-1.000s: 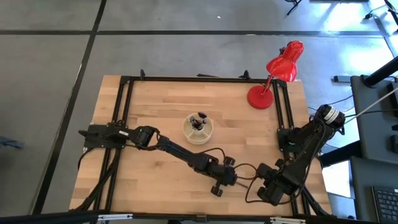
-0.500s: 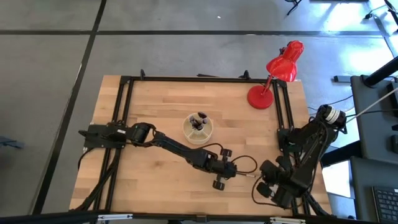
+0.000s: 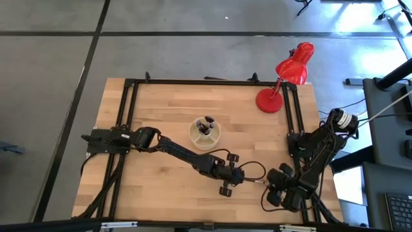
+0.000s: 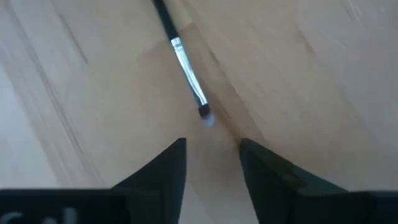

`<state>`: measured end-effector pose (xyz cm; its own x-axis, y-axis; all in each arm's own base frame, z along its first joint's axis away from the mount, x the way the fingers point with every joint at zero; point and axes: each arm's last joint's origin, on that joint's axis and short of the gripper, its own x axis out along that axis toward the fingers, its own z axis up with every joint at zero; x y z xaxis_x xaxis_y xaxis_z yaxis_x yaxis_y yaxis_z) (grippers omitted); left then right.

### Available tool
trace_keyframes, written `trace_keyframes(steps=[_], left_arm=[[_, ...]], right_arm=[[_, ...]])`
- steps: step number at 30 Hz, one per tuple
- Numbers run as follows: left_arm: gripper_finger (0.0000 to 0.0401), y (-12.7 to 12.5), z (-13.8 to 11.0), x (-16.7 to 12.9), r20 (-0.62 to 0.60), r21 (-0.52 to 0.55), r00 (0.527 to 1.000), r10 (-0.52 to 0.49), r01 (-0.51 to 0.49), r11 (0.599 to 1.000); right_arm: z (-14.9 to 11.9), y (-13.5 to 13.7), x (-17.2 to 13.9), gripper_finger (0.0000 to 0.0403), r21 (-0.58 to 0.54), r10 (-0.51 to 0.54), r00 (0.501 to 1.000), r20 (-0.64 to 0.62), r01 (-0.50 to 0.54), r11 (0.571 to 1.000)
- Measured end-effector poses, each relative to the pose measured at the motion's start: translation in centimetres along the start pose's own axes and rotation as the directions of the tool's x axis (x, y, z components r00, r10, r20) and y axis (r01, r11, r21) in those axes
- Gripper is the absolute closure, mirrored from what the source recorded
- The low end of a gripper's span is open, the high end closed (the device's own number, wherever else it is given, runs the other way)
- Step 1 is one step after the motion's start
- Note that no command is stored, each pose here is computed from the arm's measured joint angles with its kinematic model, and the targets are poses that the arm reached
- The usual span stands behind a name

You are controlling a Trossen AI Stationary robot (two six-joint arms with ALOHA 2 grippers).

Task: Put items in baskets/containers
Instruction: Put the eyeshadow brush into the white organizer

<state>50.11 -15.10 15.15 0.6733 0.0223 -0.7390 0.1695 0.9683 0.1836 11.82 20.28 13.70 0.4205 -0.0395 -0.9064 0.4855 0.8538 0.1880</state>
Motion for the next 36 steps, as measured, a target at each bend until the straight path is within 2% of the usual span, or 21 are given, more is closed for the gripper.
trace_keyframes(steps=[5,9,14,19,28,32,36], left_arm=[[0.0398,0.0,0.0,0.0,-0.003,0.016,1.0,0.001,-0.001,1.0],[0.0397,0.0,-0.1,-0.1,-0.015,0.018,1.0,0.001,0.0,1.0],[0.0399,-0.1,-0.1,-0.2,-0.021,0.023,1.0,0.0,0.001,1.0],[0.0394,0.0,-0.2,-0.2,-0.028,0.026,0.999,0.025,-0.024,0.999],[0.0393,0.0,-0.3,-0.2,-0.041,0.029,0.999,0.014,-0.013,0.999],[0.0393,0.0,-0.3,-0.2,-0.041,0.031,0.999,0.012,-0.011,0.999],[0.0387,-0.2,-0.2,-0.2,-0.028,0.072,0.999,-0.021,0.023,0.997]], right_arm=[[0.1,0.0,0.2,0.0218,-0.145,-0.003,1.0,0.007,0.004,0.989],[0.4,0.0,1.0,0.0223,-0.228,-0.027,0.998,0.048,0.037,0.973],[0.5,0.3,2.1,0.0263,-0.285,-0.04,0.999,0.024,0.045,0.958],[0.5,0.5,2.4,0.0317,-0.281,-0.03,0.998,0.054,0.044,0.959],[0.6,0.6,2.3,0.0394,-0.275,-0.016,0.997,0.075,0.036,0.961],[1.2,1.1,1.6,0.0399,-0.277,-0.043,0.997,0.065,0.059,0.959],[2.6,2.0,0.0,0.04,-0.339,-0.146,0.988,0.039,0.151,0.929]])
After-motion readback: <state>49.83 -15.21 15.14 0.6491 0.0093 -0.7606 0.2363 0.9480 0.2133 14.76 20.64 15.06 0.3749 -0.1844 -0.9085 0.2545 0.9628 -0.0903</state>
